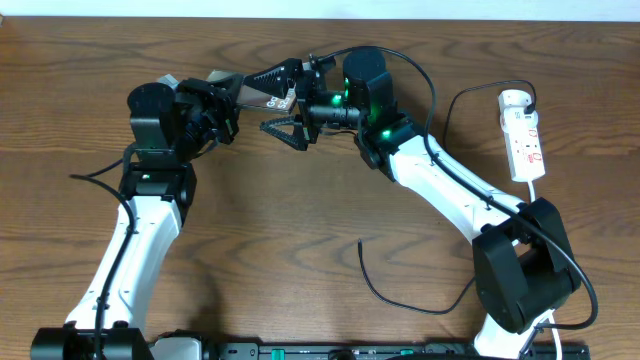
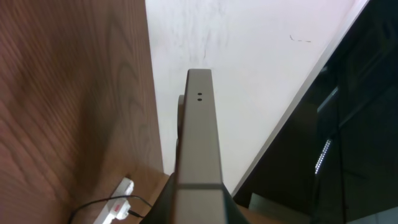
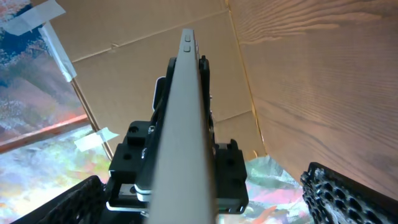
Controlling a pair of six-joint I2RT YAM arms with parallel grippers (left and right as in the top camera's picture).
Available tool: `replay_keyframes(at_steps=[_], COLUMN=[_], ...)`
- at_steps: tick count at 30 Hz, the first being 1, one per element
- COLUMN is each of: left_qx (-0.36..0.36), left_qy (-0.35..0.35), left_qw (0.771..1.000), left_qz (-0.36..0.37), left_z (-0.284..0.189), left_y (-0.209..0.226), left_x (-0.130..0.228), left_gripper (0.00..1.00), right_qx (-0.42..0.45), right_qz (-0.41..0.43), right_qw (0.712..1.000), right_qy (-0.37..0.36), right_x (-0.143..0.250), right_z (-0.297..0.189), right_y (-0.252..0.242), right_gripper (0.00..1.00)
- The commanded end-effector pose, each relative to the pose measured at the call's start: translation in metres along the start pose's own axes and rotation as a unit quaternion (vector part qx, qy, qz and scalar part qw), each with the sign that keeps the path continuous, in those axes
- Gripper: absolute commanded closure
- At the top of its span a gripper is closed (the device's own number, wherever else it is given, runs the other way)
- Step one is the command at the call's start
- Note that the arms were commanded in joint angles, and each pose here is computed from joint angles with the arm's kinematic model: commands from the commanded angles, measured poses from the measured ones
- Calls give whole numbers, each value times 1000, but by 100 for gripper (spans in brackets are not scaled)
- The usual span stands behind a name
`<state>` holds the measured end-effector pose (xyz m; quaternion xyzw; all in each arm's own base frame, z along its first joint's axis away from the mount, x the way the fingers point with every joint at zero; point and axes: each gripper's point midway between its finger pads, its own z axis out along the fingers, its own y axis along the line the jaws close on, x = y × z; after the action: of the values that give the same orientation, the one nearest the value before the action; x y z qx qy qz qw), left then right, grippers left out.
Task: Plug charger to phone and switch on socket
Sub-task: 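Open the right gripper and pull it away from the phone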
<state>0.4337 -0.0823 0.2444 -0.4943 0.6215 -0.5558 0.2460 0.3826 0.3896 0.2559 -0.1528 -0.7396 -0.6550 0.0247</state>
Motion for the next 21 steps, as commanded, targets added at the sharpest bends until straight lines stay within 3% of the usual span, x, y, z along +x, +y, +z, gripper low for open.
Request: replay_keyframes(at_steps=[1,13,21], left_qx=[27,18,31], left_qy=[-9,-32,7], left_qw=[999,996,986], left_qz=[41,84,164], left_z=[-6,-27,-48], left_y=[-24,-22,-26], left_x=[-7,-49,-62], left_gripper=[92,92,92], right_qx=[-6,-11,-13], right_qz=[-8,-7,-84], right_qw=[1000,1000,995], right_qy=[-1,-18,-45], right_x=[-3,-26,-48], right_z=[-6,-27,-45], right_y=[6,9,11], right_gripper=[1,1,1])
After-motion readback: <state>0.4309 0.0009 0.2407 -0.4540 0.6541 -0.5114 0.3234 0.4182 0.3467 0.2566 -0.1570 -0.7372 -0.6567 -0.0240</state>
